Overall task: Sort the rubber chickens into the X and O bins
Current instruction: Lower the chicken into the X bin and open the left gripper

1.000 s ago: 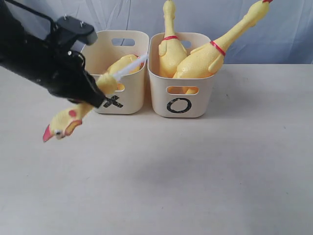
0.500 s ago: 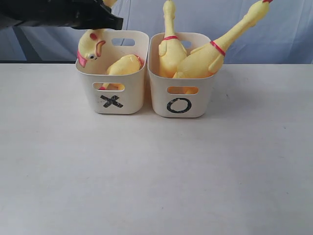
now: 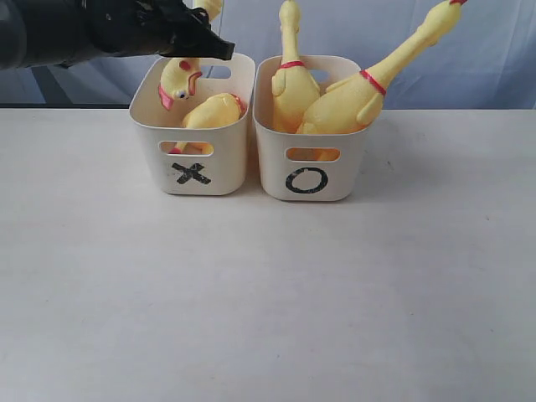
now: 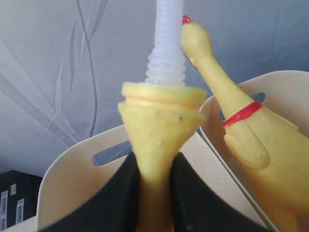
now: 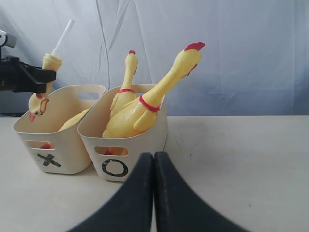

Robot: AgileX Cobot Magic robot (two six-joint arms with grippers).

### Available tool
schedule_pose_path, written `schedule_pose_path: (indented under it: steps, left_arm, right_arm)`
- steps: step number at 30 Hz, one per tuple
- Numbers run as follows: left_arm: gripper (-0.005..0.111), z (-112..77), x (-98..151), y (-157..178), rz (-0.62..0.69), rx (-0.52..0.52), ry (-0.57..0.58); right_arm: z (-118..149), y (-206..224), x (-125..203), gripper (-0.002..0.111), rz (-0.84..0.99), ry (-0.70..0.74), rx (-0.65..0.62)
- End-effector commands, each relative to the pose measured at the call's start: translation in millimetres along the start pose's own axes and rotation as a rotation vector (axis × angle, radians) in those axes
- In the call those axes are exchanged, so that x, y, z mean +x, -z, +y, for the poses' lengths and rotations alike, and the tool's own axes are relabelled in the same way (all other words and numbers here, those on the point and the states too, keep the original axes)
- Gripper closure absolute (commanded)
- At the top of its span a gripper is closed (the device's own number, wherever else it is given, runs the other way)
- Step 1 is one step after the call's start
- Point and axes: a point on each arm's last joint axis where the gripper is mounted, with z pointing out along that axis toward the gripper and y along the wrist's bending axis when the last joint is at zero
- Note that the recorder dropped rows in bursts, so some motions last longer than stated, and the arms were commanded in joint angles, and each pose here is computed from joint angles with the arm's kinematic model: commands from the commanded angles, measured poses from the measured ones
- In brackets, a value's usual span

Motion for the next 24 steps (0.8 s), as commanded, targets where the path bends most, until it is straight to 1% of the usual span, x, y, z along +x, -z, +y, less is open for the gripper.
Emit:
schedule_pose_path:
  steps: [1,7,10,17,21,24]
  left_arm:
    - [0.107,9.8,3.9,-9.2,0.0,-0.023,0.002]
    - [0.107,24.6,21.9,-17.9,0.064,-0.035,0.025]
    - [0.107,28.6,30.9,-22.8,0.09,-0.038,0.031]
    - [0.106,25.6,44.1,-29.6,0.144,-0.016,0.034]
    - [0.096,25.4,44.9,-30.0,0.147,-0.014,0.043]
    - [0.083,25.4,44.9,-30.0,0.147,-0.014,0.043]
  right_arm:
    - [-0.3,-0.2,2.1,0.108,0.004,0.001,0.002]
    - [0.3,-0.2,2.3,0.108,0.006,-0.01,-0.005]
    - [0.3,-0.2,2.3,0.108,0.006,-0.01,-0.005]
    - [0.2,-0.2,2.5,0.108,0.008,-0.01,-0.004]
    - [0.3,-0.2,2.5,0.108,0.008,-0.012,-0.005]
    - [0.3,-0.2,2.5,0.108,0.008,-0.012,-0.005]
